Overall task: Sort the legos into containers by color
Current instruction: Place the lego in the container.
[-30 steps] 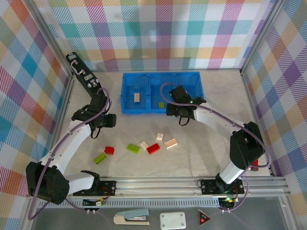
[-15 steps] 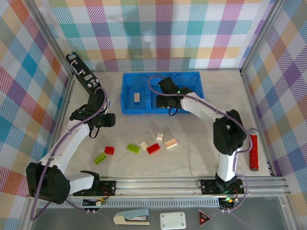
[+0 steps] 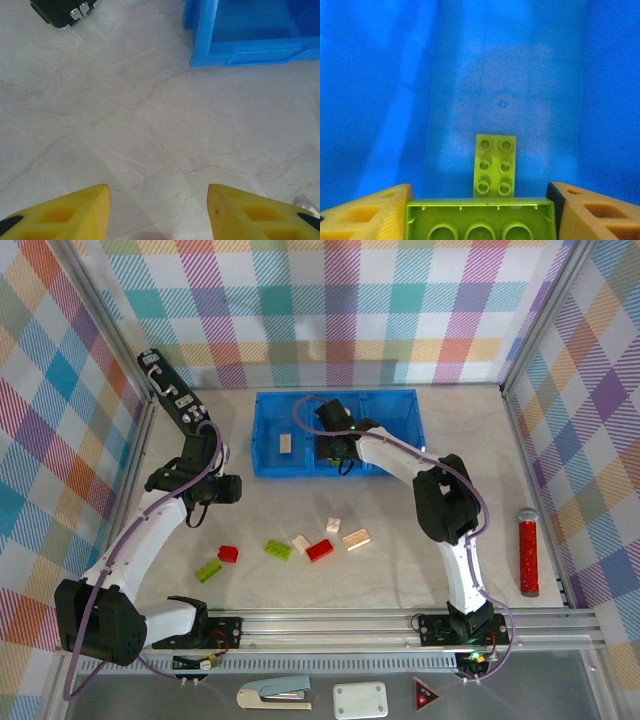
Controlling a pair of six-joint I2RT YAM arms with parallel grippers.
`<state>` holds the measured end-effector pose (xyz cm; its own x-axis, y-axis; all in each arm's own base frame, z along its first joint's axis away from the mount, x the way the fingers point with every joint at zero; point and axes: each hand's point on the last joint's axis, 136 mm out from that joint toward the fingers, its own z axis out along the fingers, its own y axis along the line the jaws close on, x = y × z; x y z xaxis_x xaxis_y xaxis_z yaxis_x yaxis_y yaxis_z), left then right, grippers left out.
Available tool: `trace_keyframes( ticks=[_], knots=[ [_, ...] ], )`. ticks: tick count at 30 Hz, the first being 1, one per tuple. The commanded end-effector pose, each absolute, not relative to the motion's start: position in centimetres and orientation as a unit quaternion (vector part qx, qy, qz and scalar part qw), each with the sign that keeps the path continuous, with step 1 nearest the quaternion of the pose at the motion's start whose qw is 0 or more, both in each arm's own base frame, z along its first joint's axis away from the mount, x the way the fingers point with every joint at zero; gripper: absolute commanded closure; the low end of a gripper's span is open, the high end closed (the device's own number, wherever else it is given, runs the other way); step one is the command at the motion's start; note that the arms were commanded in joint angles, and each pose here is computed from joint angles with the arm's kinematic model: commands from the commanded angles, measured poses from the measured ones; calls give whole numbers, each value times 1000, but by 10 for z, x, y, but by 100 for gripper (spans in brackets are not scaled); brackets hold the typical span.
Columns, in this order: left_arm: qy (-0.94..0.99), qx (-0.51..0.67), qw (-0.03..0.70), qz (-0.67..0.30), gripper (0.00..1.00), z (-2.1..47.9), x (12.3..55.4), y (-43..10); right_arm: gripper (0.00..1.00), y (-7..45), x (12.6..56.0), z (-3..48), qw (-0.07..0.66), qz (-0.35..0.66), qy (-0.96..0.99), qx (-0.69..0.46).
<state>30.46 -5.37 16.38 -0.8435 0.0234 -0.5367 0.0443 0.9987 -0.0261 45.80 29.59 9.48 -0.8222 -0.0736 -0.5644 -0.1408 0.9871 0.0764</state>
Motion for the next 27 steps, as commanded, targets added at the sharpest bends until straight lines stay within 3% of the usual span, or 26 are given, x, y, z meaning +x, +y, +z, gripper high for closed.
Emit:
trace_keyframes(
  ticks=[1, 13, 27],
  knots=[
    [957, 17, 287, -24, 46, 168, 308, -52, 35, 302, 477, 97, 321, 48, 944, -58],
    [960, 17, 279, -30, 46, 164, 310, -55, 33, 301, 517, 70, 327, 38, 943, -44],
    [961, 17, 275, -31, 46, 161, 310, -56, 33, 301, 516, 40, 301, 43, 952, -38]
  ],
)
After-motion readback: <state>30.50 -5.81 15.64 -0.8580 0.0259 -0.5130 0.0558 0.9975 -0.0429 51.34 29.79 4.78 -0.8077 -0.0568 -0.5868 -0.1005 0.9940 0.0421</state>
